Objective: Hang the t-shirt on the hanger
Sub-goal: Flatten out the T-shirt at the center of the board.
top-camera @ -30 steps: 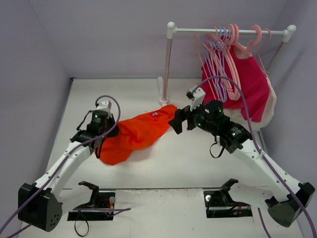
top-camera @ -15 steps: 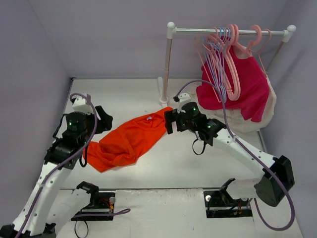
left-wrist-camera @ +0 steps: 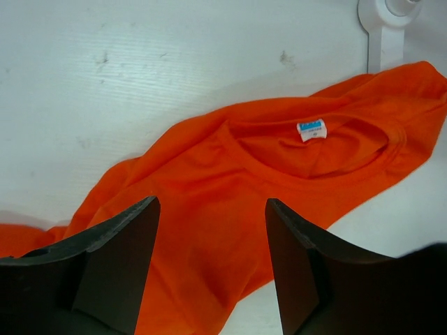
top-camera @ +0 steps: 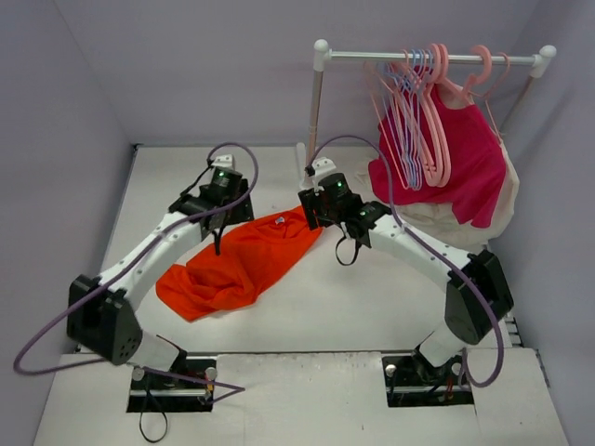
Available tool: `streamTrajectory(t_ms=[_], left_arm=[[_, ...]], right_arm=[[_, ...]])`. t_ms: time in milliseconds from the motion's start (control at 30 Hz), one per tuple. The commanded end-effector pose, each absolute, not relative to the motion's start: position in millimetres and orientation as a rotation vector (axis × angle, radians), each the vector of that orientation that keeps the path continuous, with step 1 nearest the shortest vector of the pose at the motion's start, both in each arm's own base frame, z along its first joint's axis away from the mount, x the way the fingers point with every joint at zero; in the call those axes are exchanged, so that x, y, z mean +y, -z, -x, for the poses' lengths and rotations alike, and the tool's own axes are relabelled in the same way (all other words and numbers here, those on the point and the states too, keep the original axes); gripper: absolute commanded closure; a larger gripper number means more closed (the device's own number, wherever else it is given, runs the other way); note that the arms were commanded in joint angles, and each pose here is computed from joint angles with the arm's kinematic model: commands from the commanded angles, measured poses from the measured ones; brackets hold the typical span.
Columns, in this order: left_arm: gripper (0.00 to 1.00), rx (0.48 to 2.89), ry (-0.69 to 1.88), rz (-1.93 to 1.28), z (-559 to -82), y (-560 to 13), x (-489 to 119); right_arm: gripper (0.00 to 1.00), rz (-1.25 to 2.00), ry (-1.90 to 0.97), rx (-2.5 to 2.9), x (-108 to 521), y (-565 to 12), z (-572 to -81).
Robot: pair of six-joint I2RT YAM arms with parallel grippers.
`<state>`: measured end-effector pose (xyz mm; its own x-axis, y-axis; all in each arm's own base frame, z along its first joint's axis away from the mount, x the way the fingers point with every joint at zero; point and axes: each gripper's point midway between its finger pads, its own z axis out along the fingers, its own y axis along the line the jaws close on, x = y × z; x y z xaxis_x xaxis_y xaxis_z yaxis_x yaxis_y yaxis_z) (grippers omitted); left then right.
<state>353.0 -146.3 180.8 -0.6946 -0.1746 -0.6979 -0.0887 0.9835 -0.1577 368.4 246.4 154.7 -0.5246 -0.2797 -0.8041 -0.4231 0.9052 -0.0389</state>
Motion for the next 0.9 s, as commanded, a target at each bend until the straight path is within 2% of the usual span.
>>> streamTrajectory(t_ms=[0,267,567,867], left_arm=[[0.42,2.263,0.078,0.27,-390,-188,-159],[0.43,2.375,0.05,0.309,-406,-134,-175],[0.48,2.438,-0.04,0.339,-411,-100,-173],[0.49,2.457,-0.115,0.386,-406,-76,-164]], right_arm=[[0.45,0.509,-0.234,2.07,259,-173,-397],[0.44,0.521,-0.249,2.103,260,-153,-407],[0.43,0.498,-0.266,2.104,258,-150,-410],[0.42,0.504,-0.278,2.102,259,-146,-410]])
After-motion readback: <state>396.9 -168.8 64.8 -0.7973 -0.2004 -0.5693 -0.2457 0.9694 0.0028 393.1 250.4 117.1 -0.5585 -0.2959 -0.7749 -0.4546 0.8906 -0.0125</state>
